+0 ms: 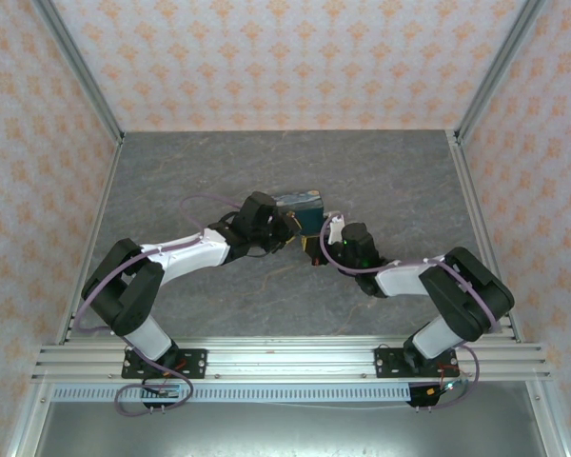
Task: Unlock the padlock with the key
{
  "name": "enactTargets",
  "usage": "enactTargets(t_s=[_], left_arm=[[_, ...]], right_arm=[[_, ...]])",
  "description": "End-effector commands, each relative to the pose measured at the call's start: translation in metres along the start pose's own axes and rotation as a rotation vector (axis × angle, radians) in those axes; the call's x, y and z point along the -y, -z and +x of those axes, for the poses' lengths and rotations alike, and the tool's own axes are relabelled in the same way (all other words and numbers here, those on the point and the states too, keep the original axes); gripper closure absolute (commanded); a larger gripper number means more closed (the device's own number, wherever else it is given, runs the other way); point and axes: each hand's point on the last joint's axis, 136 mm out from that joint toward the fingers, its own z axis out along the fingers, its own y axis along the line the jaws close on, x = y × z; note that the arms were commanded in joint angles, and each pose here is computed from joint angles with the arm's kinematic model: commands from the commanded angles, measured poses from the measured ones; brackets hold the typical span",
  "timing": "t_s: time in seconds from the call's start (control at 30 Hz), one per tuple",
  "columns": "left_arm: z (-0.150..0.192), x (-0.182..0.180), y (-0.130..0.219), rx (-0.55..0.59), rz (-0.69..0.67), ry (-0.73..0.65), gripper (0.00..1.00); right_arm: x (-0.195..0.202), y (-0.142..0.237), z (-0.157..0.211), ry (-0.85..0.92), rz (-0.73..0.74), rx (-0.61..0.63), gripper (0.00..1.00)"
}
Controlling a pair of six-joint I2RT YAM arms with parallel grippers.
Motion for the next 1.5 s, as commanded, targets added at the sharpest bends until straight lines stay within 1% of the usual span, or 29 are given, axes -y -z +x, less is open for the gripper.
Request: enactTargets(t_s=[0.0,0.27,0.47,1.07,1.47], left_arm=[[0.02,0.017,0.012,-0.074,0.05,-0.045,0.85],[0.022,0.014,0.009,-0.082,0.042,-0.053,0.85],[0.023,0.013,0.007,-0.091,0.045,-0.056,0.85],[0.023,-0.001,0.004,-0.094,0.002,-0.084,0.85],[0.022,-0.001,-0.001,-0.09,0.018,-0.066,0.86]], right_arm=[[-0.021,-0.003,-0.039,0.03,-0.071,0.108,1.0],[-0.029,-0.009,-0.044,0.032,-0.113,0.097,1.0],[-0.029,-0.013,-0.044,0.034,-0.116,0.089,1.0],[-0.028,-0.008,-0.048,0.029,-0.151,0.081,1.0],[-0.034,-0.016,-0.042,-0.009,-0.209,0.037,1.0]])
